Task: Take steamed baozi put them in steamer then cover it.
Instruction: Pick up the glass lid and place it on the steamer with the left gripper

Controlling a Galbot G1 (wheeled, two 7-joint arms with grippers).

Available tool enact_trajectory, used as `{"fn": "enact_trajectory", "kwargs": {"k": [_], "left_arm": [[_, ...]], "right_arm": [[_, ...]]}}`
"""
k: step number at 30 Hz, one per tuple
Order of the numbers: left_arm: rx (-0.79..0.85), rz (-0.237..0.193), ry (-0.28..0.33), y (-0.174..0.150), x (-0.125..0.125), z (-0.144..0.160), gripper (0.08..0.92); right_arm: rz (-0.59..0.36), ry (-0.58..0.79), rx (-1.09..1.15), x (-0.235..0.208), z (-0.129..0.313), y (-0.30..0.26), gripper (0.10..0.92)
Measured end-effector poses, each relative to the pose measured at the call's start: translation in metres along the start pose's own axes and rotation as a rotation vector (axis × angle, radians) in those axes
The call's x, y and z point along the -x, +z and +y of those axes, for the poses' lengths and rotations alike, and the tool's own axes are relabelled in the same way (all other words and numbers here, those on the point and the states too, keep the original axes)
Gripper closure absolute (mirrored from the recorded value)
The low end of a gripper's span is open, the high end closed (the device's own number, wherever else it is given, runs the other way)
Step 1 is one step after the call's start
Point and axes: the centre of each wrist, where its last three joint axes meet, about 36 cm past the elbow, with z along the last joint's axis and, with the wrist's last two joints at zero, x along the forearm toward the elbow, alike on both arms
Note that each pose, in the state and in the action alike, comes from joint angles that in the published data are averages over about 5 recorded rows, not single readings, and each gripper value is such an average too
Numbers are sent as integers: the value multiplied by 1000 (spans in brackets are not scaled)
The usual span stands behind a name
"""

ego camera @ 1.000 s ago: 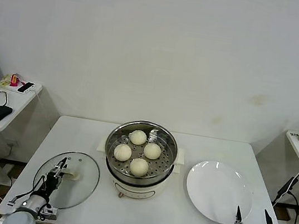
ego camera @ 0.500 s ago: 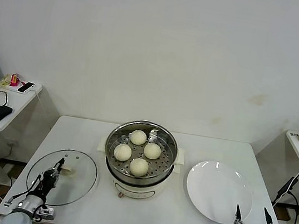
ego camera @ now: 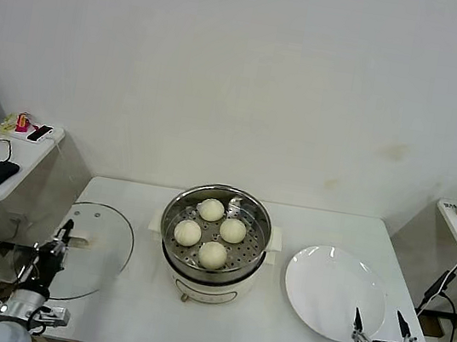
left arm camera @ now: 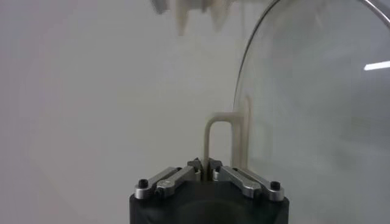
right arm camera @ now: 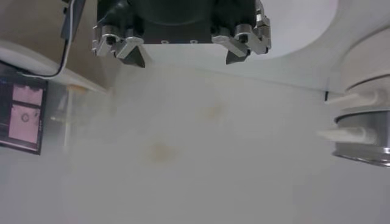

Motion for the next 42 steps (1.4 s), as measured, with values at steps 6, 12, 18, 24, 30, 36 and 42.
{"fn": "enact_trajectory", "kwargs": {"k": [6,12,18,24,30,36,42], "left_arm": [[-18,-4,-43,-12,5,46,866],[-58,-43,-61,-36,17,74,866],[-107,-99,-63,-73,38,88,866],[-131,-136,-49,-118,56,95,866],[-127,-148,-26,-161,69,101,866],[-134,-159,-3,-207,77,107,866],[-138,-169,20,-249,82,111,866]], "right_arm": [[1,-13,-9,1,6,3,200],[1,-24,-24,3,14,3,200],[11,-33,-47,7,20,6,200],[24,-44,-64,13,28,9,200],[37,-55,-83,19,36,15,200],[53,-67,-97,21,44,21,200],[63,-81,-100,22,52,23,200]]}}
